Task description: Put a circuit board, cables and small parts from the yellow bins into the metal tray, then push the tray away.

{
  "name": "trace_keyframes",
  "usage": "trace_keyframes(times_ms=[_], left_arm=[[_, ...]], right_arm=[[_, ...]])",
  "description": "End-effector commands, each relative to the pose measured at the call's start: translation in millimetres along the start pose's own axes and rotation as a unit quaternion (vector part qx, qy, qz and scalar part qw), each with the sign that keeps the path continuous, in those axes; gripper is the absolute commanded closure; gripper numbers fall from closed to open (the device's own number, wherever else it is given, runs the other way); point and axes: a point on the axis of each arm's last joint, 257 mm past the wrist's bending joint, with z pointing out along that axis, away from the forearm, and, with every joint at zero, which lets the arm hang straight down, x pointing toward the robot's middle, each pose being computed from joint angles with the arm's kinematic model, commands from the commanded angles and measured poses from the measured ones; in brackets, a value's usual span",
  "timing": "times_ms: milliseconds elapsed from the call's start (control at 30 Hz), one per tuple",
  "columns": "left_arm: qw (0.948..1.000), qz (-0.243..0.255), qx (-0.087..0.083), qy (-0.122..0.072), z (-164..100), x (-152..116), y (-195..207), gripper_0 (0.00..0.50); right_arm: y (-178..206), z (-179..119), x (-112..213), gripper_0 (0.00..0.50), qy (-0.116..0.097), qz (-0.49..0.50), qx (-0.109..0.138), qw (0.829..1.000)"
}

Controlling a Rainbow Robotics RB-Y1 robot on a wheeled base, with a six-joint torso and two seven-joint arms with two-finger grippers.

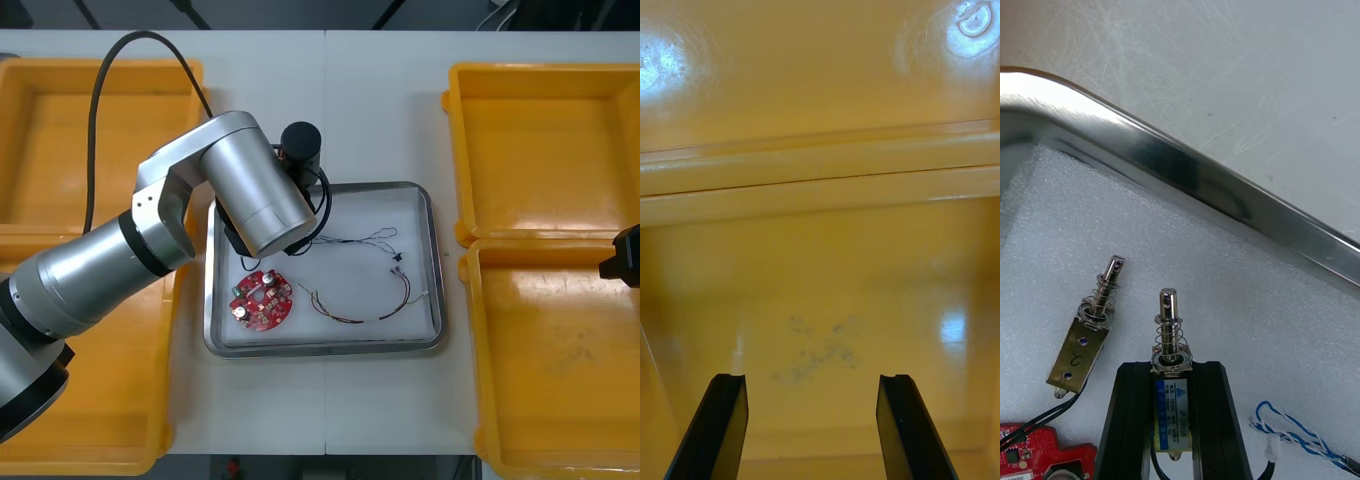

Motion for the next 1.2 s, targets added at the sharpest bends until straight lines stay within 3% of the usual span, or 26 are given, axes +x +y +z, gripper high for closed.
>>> trace_keyframes(times_ms=[33, 500, 567, 633, 667, 767, 800, 900, 1033, 1200], left_arm=[[0.999, 0.037, 0.012, 0.021, -1, 23, -10, 0.5], [0.9989, 0.041, 0.01, 0.02, 1, 24, -7, 0.48], [0.9989, 0.042, 0.011, 0.018, 1, 22, -7, 0.43], [0.9988, 0.043, 0.011, 0.018, 2, 21, -6, 0.227], [0.9989, 0.042, 0.012, 0.017, 2, 19, -7, 0.206], [0.9988, 0.045, 0.013, 0.015, 1, 18, -6, 0.06], [0.9988, 0.045, 0.016, 0.013, -1, 16, -7, 0.033], [0.9986, 0.047, 0.02, 0.009, -4, 13, -9, 0.0], [0.9982, 0.053, 0.028, -0.002, -14, 4, -14, 0.0], [0.9979, 0.06, 0.021, -0.014, -39, -11, -13, 0.0]], right_arm=[[3, -7, -5, 0.0, -0.016, -0.024, -0.005, 1.0], [3, -7, -5, 0.0, -0.016, -0.024, -0.005, 1.0], [3, -7, -5, 0.0, -0.016, -0.024, -0.005, 1.0], [3, -7, -5, 0.0, -0.016, -0.024, -0.005, 1.0], [3, -7, -5, 0.0, -0.016, -0.024, -0.005, 1.0], [3, -7, -5, 0.0, -0.016, -0.024, -0.005, 1.0], [3, -7, -5, 0.0, -0.016, -0.024, -0.005, 1.0], [3, -7, -5, 0.0, -0.016, -0.024, -0.005, 1.0], [3, -7, -5, 0.0, -0.016, -0.024, -0.005, 1.0], [3, -7, -5, 0.0, -0.016, -0.024, -0.005, 1.0]])
